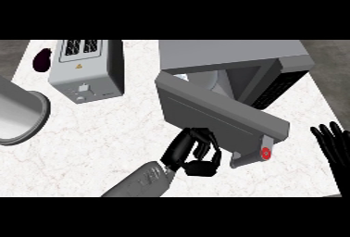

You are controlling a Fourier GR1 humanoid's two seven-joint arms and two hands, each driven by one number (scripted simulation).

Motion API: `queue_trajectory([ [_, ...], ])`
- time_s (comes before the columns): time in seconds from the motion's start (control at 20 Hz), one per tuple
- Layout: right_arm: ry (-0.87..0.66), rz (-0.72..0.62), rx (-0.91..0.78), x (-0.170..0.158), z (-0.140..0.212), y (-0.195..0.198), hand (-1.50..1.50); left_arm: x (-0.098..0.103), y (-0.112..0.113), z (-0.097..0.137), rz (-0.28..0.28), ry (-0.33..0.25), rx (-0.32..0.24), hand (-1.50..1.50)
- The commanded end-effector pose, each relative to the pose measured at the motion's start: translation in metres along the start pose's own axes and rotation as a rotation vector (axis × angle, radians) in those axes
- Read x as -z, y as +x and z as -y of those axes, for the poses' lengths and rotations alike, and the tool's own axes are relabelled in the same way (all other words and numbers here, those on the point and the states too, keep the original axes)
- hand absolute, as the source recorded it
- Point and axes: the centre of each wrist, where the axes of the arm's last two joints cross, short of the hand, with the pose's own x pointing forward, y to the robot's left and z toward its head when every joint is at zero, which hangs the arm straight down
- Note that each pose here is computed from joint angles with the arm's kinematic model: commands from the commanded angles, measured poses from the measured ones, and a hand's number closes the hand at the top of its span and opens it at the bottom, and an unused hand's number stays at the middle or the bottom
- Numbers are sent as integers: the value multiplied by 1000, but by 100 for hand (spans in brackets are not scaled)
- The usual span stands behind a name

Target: Pick up the milk, place it into the microwave and close the microwave

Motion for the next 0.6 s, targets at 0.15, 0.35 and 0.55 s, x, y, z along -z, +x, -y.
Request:
queue_trajectory([
  [0.15, 107, 16, 49, 18, -3, 14, -150, 15, 16, 7, 58, 79, -74, 150],
  [0.35, 145, 17, -10, 26, 13, 37, -150, 29, 28, 0, 92, 209, -72, 150],
  [0.55, 173, 15, -29, 36, 15, 41, -150, 44, 37, -11, 70, 341, -93, 150],
])
